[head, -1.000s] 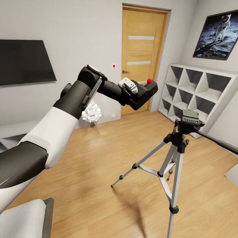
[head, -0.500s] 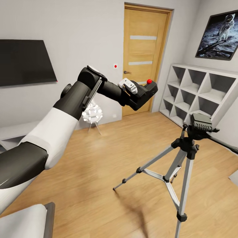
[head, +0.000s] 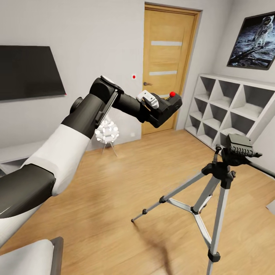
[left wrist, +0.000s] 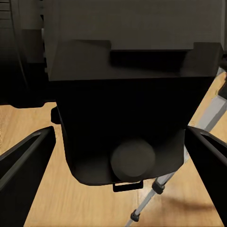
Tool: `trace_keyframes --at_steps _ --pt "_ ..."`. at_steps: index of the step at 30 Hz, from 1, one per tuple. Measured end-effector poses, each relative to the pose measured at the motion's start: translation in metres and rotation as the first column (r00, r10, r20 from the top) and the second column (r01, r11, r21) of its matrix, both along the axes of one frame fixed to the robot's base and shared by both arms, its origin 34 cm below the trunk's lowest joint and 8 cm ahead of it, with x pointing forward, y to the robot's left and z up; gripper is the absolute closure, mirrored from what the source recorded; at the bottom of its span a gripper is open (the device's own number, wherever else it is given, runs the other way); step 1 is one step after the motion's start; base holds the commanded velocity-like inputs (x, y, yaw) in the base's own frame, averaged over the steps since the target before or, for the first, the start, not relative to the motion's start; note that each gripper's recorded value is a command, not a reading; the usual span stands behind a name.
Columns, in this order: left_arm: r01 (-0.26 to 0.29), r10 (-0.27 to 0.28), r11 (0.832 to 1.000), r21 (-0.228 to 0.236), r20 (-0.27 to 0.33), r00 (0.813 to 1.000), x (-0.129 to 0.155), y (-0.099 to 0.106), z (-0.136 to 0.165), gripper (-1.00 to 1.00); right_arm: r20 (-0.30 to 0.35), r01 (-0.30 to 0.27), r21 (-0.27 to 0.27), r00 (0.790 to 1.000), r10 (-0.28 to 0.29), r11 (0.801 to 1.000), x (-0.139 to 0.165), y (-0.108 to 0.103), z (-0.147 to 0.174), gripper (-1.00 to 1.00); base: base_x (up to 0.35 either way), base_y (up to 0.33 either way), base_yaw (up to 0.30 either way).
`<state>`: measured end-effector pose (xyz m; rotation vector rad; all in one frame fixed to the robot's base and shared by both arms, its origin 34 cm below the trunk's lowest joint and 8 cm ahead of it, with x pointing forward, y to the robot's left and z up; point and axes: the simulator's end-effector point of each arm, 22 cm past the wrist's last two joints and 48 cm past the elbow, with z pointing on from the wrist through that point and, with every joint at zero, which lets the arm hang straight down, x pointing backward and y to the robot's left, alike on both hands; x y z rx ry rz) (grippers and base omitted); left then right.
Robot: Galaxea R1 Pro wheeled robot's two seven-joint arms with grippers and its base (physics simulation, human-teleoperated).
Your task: Attach the digital camera to the camera tripod in the bedroom.
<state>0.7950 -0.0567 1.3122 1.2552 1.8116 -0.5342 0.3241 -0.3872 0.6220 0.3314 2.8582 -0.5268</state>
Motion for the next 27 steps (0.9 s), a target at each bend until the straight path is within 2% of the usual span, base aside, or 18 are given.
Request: trace_keyframes --at_steps 14,23,27 --pt "-0.003 0.003 1.000 0.002 -0.004 1.000 0.0012 0.0012 -0.0022 1.00 0.000 0.001 -0.002 1.000 -0.001 1.000 0.0002 -0.0004 0.0000 -1.00 0.049 0.018 0.000" --pt "-0.002 0.002 1.000 0.002 -0.002 1.000 0.0007 0.0012 -0.0017 1.00 0.000 0.002 -0.002 1.000 -0.002 1.000 0.0000 -0.0004 0.0001 -1.00 0.210 0.000 -0.002" --pt "-0.003 0.003 1.000 0.002 -0.003 1.000 0.0009 0.0013 -0.0018 1.00 0.001 0.002 -0.002 1.000 -0.002 1.000 0.0005 -0.0004 0.0003 -1.00 0.036 0.000 -0.171"
